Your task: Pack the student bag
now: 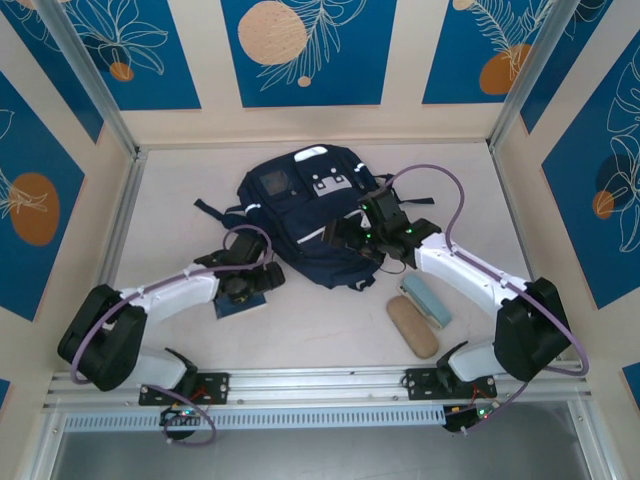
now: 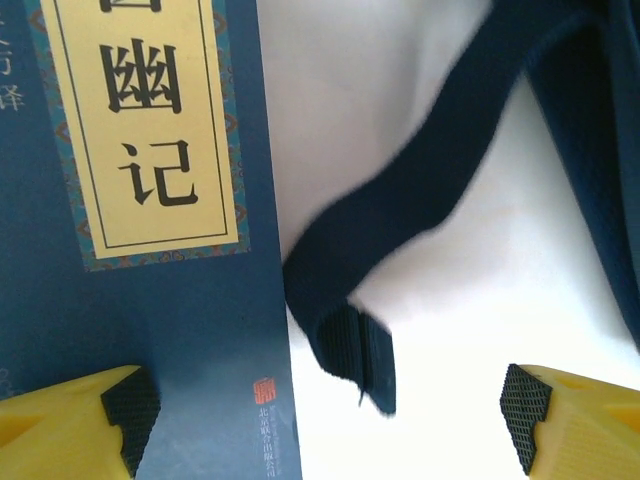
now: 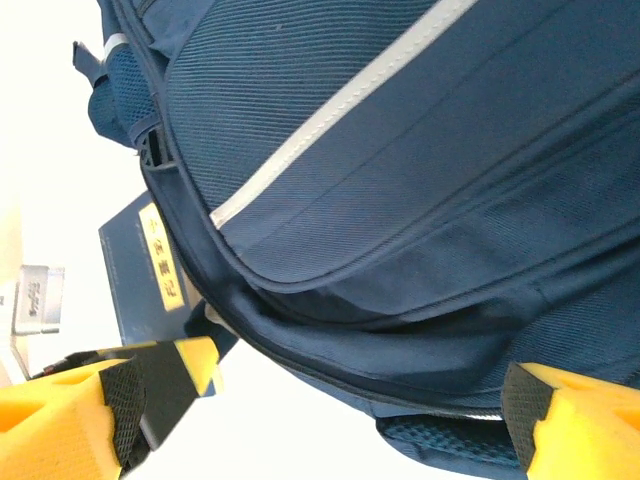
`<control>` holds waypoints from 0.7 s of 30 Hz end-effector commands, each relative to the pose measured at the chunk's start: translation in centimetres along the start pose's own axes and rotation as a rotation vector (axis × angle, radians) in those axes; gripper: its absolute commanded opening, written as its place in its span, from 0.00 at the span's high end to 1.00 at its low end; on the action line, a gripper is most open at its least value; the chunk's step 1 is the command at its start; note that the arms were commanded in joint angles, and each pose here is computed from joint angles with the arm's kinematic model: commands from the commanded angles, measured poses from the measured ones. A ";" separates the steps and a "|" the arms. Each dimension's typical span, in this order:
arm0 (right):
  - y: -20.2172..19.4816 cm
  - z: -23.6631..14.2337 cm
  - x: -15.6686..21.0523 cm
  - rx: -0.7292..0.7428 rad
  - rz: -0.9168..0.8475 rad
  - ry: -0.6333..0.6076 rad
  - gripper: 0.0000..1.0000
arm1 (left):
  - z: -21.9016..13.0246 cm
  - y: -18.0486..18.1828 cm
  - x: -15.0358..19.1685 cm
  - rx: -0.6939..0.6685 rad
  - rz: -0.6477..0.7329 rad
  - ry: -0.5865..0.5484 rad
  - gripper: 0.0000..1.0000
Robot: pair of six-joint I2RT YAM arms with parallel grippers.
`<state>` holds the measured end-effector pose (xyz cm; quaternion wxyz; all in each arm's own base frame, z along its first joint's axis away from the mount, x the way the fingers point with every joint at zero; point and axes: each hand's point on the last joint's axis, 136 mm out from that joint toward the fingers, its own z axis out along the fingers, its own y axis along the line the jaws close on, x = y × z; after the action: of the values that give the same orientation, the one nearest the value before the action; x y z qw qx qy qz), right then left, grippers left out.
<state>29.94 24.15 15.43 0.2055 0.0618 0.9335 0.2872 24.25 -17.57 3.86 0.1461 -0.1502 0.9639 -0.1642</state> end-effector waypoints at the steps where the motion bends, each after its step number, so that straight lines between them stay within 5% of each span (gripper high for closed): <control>1: 1.9 -0.4 -0.2 -0.027 -0.014 0.016 0.07 | -0.3 1.6 3.5 -0.043 -0.079 0.115 0.09; 11: 5.6 1.6 2.6 -0.006 -0.088 0.089 0.15 | -7.7 4.6 -3.6 -0.149 0.012 -0.149 0.01; 21: 11.3 7.3 8.4 0.030 -0.213 0.271 0.46 | -8.4 10.3 -3.7 -0.168 -0.159 -0.140 0.05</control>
<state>26.33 37.88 13.74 0.1261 -0.0602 0.9523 0.2714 24.43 -5.29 10.57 0.2324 -0.2527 0.9345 -0.0939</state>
